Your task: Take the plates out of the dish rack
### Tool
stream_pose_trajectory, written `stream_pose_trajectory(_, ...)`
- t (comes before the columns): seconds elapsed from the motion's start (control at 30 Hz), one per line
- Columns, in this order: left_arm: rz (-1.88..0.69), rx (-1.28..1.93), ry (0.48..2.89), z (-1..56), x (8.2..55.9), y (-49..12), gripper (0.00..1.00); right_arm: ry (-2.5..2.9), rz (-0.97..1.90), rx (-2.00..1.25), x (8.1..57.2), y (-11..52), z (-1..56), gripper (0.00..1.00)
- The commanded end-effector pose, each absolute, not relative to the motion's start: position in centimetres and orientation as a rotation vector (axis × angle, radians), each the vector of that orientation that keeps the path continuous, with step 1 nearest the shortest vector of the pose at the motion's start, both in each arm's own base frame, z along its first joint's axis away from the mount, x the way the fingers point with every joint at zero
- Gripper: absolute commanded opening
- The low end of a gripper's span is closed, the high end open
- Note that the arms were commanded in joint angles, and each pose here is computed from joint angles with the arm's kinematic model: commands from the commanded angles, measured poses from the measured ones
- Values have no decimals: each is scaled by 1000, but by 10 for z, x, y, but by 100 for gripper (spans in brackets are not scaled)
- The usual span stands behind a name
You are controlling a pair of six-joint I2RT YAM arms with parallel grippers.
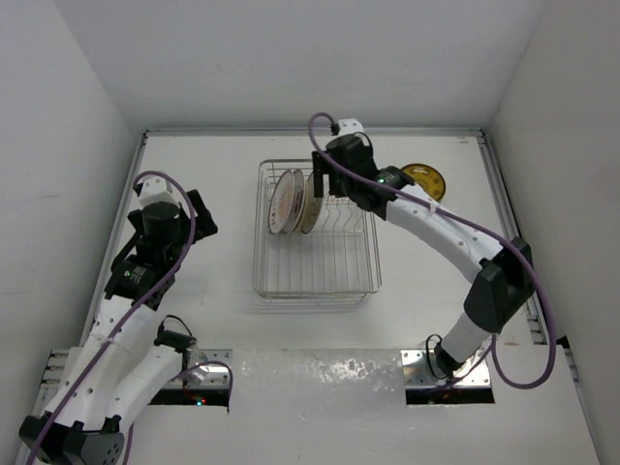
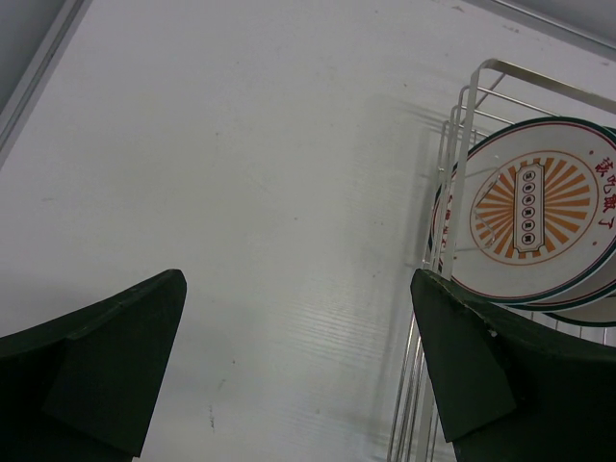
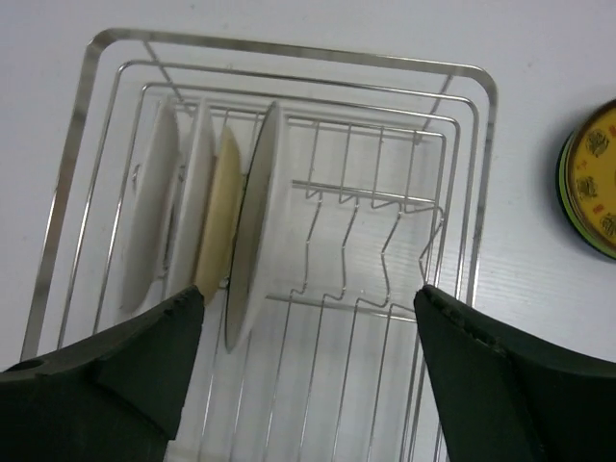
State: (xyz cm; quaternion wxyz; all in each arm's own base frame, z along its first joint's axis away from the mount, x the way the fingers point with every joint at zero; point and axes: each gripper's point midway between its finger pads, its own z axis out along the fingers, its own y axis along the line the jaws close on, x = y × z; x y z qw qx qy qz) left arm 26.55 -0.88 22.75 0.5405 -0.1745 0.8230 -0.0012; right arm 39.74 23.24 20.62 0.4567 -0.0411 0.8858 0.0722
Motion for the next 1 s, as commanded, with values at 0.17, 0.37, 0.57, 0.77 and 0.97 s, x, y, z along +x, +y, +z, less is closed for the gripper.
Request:
stream_pose_trajectory(0.17,-13,-410,1911,239,268,-7,100,2185,-107,-196,410,257,203,64)
stream_pose_trajectory(0.37,-24,-403,1900,241,267,-8,100,2247,-125,-213,427,279,172,45)
stream_pose_trajectory(0.57,-36,-397,1892,244,266,-10,100,2238,-176,-152,432,275,165,13)
stream_pose_trajectory(0.77,-35,-399,1887,245,265,-9,100,2186,-224,-55,434,260,188,0)
stream_pose_trajectory(0.97,-33,-399,1892,246,267,-9,100,2055,-260,36,443,246,263,0)
